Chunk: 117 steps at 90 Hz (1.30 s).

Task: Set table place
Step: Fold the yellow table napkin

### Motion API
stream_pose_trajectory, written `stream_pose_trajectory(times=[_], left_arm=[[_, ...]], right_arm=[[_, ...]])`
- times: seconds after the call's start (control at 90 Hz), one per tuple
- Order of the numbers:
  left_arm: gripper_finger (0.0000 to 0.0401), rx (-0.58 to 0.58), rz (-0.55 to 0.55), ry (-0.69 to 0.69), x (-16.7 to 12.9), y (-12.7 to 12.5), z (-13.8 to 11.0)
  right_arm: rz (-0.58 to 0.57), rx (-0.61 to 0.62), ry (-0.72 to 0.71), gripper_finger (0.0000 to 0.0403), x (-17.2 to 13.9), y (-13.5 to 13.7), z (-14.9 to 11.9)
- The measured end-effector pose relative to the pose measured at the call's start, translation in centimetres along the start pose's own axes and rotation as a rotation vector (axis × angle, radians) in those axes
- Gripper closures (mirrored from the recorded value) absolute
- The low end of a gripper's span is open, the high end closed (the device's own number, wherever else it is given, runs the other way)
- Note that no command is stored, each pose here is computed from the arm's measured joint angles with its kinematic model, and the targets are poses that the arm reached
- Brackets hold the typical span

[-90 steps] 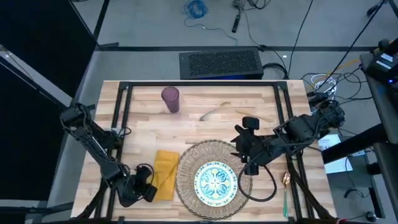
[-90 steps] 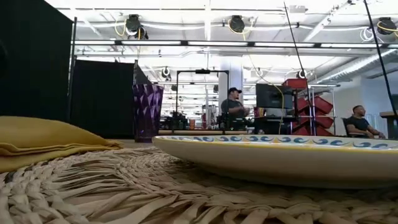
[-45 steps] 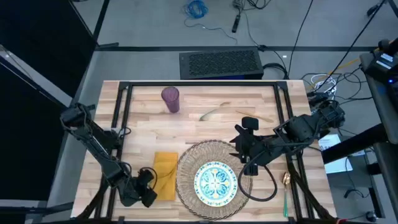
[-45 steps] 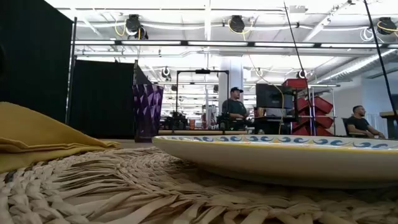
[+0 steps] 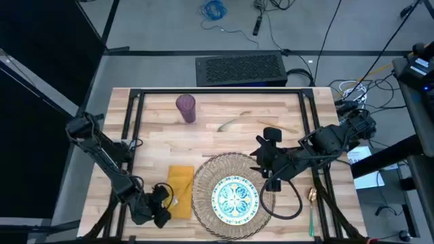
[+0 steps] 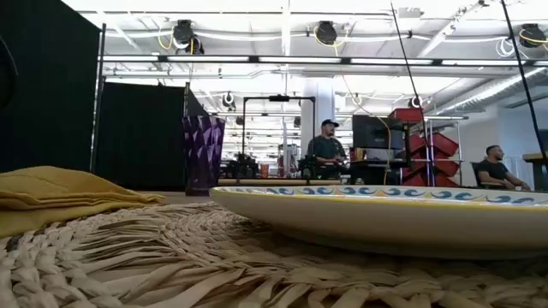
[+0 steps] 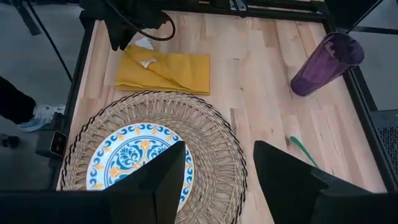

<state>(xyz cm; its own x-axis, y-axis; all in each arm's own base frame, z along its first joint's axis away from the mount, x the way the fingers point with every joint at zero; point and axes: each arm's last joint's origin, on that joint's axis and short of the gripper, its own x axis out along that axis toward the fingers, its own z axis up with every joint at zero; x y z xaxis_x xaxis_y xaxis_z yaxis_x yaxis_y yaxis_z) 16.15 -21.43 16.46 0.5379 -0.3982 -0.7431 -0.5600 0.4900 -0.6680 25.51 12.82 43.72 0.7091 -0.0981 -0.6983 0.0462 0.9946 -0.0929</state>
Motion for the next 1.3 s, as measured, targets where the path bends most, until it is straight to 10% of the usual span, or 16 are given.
stream_pose_trajectory(times=[0.267, 0.544, 1.3], left_arm=[[0.0312, 0.017, -0.043, -0.015, -1.2, -0.6, 0.4], [0.0312, -0.131, 0.194, -0.161, -2.7, 1.9, 1.6], [0.0322, -0.132, 0.414, -0.173, -1.8, 3.4, 4.7]], right_arm=[[-0.013, 0.01, 0.002, 0.0225, 0.2, -0.4, 0.1], [-0.022, 0.017, 0.005, 0.0225, 0.4, -0.8, 0.2], [-0.02, 0.01, 0.006, 0.0225, 0.3, -0.7, 0.2]])
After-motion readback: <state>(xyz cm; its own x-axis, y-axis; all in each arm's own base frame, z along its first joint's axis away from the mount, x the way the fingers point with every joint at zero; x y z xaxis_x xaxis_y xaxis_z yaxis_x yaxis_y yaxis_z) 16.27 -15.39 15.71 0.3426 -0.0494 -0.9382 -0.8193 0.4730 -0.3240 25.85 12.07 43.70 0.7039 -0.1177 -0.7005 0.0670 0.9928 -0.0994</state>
